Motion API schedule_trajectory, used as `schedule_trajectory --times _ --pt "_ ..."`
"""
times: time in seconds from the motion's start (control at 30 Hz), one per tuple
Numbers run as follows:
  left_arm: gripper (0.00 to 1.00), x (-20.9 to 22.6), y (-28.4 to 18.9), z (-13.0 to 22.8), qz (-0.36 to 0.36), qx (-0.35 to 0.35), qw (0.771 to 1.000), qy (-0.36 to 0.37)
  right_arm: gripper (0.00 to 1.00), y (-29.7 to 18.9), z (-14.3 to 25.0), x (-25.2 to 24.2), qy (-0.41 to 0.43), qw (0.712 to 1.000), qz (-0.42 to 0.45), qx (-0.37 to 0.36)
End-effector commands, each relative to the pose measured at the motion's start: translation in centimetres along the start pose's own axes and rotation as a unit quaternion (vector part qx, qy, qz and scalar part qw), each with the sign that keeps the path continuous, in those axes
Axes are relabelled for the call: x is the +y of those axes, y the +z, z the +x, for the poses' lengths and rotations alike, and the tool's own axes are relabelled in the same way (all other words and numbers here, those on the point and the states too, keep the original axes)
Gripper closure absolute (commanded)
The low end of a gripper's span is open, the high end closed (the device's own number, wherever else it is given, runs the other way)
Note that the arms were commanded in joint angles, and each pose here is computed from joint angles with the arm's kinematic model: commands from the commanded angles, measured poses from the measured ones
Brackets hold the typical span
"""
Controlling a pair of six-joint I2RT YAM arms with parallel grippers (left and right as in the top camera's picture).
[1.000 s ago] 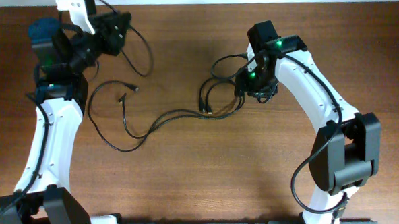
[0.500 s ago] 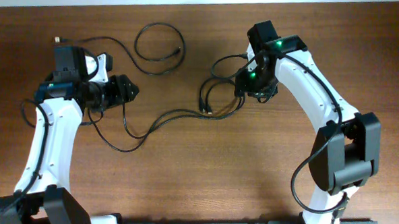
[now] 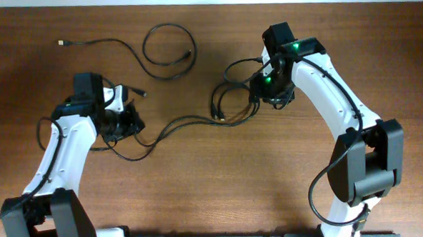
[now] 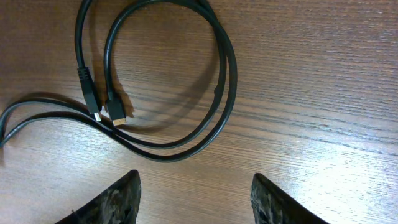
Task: Untangle cables
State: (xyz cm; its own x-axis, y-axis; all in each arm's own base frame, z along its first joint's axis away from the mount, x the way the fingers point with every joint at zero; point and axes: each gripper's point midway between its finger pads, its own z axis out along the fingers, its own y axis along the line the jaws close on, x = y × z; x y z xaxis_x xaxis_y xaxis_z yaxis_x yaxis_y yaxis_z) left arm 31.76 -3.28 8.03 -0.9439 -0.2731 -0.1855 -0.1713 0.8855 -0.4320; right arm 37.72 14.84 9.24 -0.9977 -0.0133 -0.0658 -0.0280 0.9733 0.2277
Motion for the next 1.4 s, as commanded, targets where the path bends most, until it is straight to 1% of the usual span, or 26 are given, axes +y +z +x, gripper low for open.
schedule_trajectory --times 0.0,0.03,0.07,0.13,0.17,0.2,0.23,0.3,0.33,0.47,0.57,0.63,0.77,0.87,0.97,1.07,1.17,1.2,1.27,1.3,1.33,1.37 --pt "0.98 -7.9 -1.0 -1.1 0.186 -0.023 0.980 0.066 0.43 -1.0 0.1 0.5 -0.002 1.000 -0.012 -0.008" --pt "1.00 -9.9 -1.8 -1.8 0.236 -0.039 0.967 0.092 0.42 -1.0 0.2 0.8 -0.009 1.000 -0.019 -0.007" --pt "1.00 -12.7 -3.4 -3.1 0.306 -0.068 0.941 0.125 0.42 -1.0 0.2 1.1 -0.019 0.999 -0.030 -0.006" --pt "1.00 -15.7 -6.3 -5.1 0.385 -0.106 0.905 0.146 0.41 -1.2 0.4 2.5 -0.060 0.996 -0.068 -0.003" --pt "1.00 -16.8 -7.7 -6.0 0.410 -0.125 0.890 0.154 0.41 -1.3 0.5 3.0 -0.075 0.993 -0.086 -0.001" --pt "1.00 -17.8 -9.1 -7.0 0.428 -0.144 0.878 0.158 0.41 -1.5 0.7 4.0 -0.102 0.988 -0.115 0.000" --pt "1.00 -19.0 -11.2 -8.3 0.451 -0.176 0.860 0.164 0.40 -2.0 1.1 5.9 -0.146 0.974 -0.171 0.001" --pt "1.00 -20.6 -14.5 -9.5 0.480 -0.222 0.829 0.180 0.37 -3.1 1.7 8.2 -0.189 0.951 -0.246 -0.002" --pt "1.00 -21.2 -16.0 -9.9 0.493 -0.240 0.816 0.182 0.37 -3.5 1.8 8.9 -0.198 0.943 -0.268 -0.005" --pt "1.00 -22.5 -19.8 -10.5 0.527 -0.288 0.780 0.177 0.37 -3.8 0.9 9.5 -0.206 0.938 -0.279 -0.025" --pt "1.00 -22.5 -19.9 -10.6 0.528 -0.291 0.778 0.177 0.37 -3.6 0.7 9.3 -0.208 0.939 -0.272 -0.029" --pt "1.00 -22.5 -20.0 -10.8 0.526 -0.297 0.778 0.171 0.35 -3.4 0.6 9.0 -0.208 0.942 -0.261 -0.030" --pt "1.00 -22.4 -20.1 -11.2 0.525 -0.306 0.777 0.164 0.34 -2.4 -0.8 7.1 -0.215 0.956 -0.194 -0.053" --pt "1.00 -22.4 -20.1 -11.2 0.525 -0.306 0.777 0.164 0.32 -2.7 -2.0 7.9 -0.252 0.943 -0.198 -0.087" --pt "1.00 -22.4 -20.1 -11.2 0.525 -0.306 0.777 0.164 0.29 -2.6 -1.8 9.5 -0.283 0.933 -0.203 -0.096" --pt "1.00 -22.4 -20.1 -11.2 0.525 -0.306 0.777 0.164 0.28 -2.3 -1.0 11.6 -0.338 0.913 -0.207 -0.102" --pt "1.00 -22.4 -20.1 -11.2 0.525 -0.306 0.777 0.164 0.27 -2.2 -0.4 14.2 -0.407 0.881 -0.210 -0.122" --pt "1.00 -22.4 -20.1 -11.2 0.525 -0.305 0.778 0.163 0.27 -2.2 -0.5 14.9 -0.424 0.872 -0.207 -0.133" --pt "1.00 -22.4 -20.1 -11.2 0.527 -0.302 0.779 0.158 0.27 -2.2 -1.4 15.9 -0.441 0.863 -0.189 -0.160" --pt "1.00 -22.4 -20.1 -11.2 0.528 -0.300 0.779 0.157 0.28 -2.3 -1.8 16.3 -0.446 0.859 -0.183 -0.172" --pt "1.00 -22.4 -20.1 -11.2 0.528 -0.300 0.779 0.155 0.32 -2.4 -2.3 16.7 -0.451 0.855 -0.176 -0.186" --pt "1.00 -22.4 -20.1 -11.2 0.528 -0.300 0.779 0.155 0.38 -2.4 -2.6 16.8 -0.453 0.853 -0.170 -0.194"
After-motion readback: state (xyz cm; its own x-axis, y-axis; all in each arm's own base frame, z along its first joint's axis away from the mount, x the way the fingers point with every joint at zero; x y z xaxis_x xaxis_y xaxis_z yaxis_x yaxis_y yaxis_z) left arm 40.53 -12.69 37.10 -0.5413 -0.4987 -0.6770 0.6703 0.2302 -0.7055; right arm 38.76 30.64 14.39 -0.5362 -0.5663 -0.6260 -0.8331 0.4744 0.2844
